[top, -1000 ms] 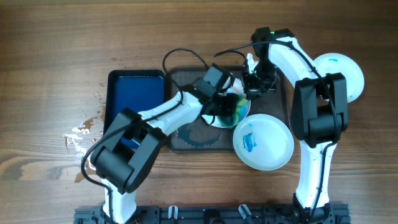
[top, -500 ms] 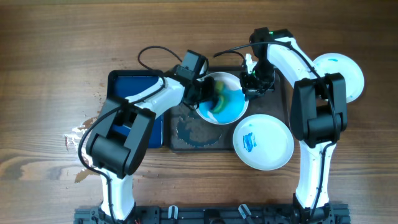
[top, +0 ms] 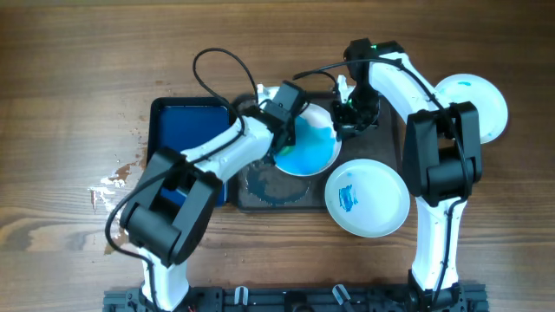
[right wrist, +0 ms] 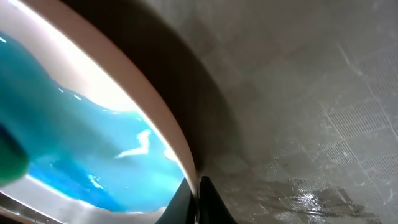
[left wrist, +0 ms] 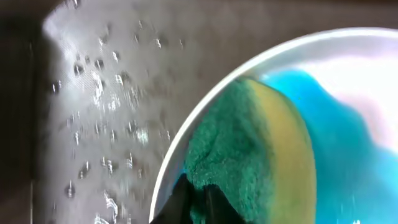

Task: Clean dirty plates on tray and stack at the side
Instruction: 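Scrub the stained plate with the sponge in the left gripper, then return the sponge to the blue tray with the left gripper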

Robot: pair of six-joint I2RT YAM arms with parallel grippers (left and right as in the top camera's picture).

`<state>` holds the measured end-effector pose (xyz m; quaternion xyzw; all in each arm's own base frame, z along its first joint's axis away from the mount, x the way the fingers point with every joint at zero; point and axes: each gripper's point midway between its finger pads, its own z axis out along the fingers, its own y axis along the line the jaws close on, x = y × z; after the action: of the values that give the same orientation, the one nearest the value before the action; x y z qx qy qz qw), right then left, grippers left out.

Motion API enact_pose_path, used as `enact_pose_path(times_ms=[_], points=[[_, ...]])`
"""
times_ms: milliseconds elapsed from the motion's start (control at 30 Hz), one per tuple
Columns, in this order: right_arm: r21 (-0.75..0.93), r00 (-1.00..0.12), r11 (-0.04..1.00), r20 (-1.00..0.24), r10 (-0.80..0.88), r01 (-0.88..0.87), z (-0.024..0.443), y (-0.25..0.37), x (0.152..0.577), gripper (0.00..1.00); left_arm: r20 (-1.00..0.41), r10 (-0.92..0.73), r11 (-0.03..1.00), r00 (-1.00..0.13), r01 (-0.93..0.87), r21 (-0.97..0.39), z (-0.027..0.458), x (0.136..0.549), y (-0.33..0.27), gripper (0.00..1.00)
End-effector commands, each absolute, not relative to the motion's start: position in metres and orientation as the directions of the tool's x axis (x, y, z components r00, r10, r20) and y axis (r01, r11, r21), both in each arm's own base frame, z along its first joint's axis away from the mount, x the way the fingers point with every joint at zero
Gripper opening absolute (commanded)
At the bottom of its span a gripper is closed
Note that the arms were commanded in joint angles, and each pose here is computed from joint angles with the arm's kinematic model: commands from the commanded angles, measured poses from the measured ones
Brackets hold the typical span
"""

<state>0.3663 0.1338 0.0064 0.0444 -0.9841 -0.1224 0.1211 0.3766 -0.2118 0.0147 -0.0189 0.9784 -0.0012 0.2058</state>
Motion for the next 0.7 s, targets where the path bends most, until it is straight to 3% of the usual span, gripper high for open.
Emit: enact_pose_path(times_ms=[0,167,233,400,467,667], points=[[0.178,-0.959,0.983,0.265,-0.097,-0.050,-0.006,0.114,0.361,0.05,-0.416,0.023,1.000,-0.909,0.021,0.011,0.040,0.356,-0.213,0.04],[0.177,-0.959,0.983,0.268,-0.097,-0.050,-0.006,0.114,0.360,0.05,-0.471,-0.025,0.999,-0.882,-0.013,-0.029,0.090,0.355,-0.198,0.04],[0.177,-0.957,0.983,0.273,-0.097,-0.049,-0.006,0.114,0.359,0.05,-0.459,-0.150,0.988,-0.876,-0.150,-0.037,0.105,0.355,-0.160,0.04],[0.176,-0.955,0.983,0.279,-0.097,-0.048,-0.005,0.114,0.358,0.05,-0.290,-0.451,0.863,-0.844,-0.495,0.097,0.092,0.325,-0.043,0.04],[0.176,-0.956,0.983,0.278,-0.097,-0.049,-0.005,0.114,0.358,0.05,-0.259,-0.544,0.809,-0.798,-0.581,0.091,0.089,0.324,-0.010,0.04],[0.177,-0.957,0.983,0.274,-0.097,-0.049,-0.006,0.114,0.359,0.05,-0.148,-0.550,0.825,-0.822,-0.563,0.057,0.042,0.325,-0.003,0.04]])
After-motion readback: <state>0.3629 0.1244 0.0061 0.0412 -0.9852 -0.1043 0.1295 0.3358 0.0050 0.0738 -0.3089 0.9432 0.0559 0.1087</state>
